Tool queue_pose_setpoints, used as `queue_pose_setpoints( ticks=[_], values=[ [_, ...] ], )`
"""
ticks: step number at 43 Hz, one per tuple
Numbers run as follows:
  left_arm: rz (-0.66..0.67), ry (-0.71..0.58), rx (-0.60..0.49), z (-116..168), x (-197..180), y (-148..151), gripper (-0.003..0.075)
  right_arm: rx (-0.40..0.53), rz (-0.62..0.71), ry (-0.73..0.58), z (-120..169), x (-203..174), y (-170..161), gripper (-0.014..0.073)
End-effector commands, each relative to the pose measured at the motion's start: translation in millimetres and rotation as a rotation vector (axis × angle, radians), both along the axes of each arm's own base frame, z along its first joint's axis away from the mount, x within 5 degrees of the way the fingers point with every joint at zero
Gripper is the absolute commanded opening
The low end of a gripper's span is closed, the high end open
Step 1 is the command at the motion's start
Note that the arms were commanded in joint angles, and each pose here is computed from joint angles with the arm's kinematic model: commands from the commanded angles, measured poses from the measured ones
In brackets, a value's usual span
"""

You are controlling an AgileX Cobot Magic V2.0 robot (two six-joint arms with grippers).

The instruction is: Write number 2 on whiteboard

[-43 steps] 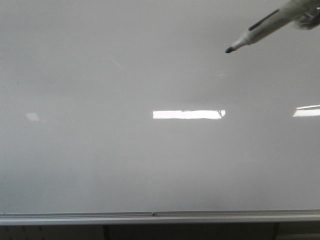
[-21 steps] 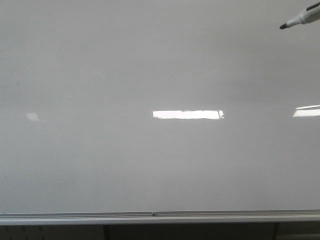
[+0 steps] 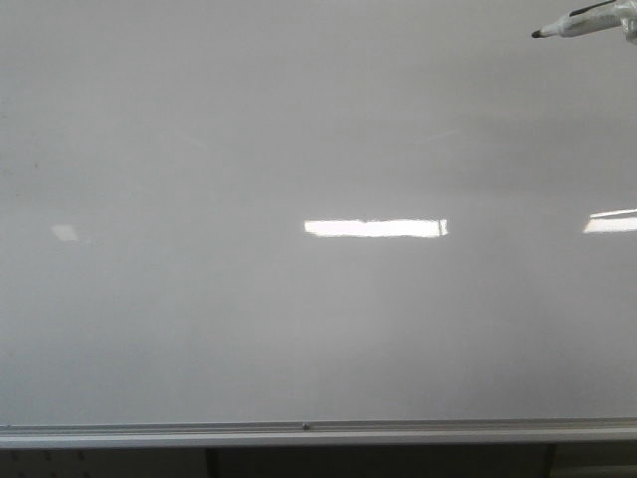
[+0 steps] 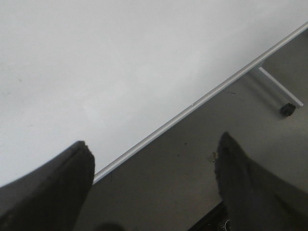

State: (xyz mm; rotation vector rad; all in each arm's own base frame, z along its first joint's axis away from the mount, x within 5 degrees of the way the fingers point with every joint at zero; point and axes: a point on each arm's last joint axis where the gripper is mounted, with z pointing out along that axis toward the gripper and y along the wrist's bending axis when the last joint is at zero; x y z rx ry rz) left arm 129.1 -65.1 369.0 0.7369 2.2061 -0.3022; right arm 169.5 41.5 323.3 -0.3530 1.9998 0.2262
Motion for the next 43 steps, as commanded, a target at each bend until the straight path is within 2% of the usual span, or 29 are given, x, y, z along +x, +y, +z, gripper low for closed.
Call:
queue_pose_setpoints(
  ticks=[1,23,43],
  values=[
    [0.021,-0.082,-0.066,13.7,1.8,-1.1,0.0513,0.052,-0.072,-0.102,11.9,15.0,-2.7,-0.0069],
    [0.023,-0.086,-0.068,14.1,2.2,-1.1,0.0513,0.012,-0.113,-0.214,-12.5,70.5,22.0,-0.0069],
    [0.027,-0.102,-0.074,15.3,3.1,-1.1,0.0514,-0.046,-0.197,-0.238,-29.3,94.2,12.3,-0.0069]
  ],
)
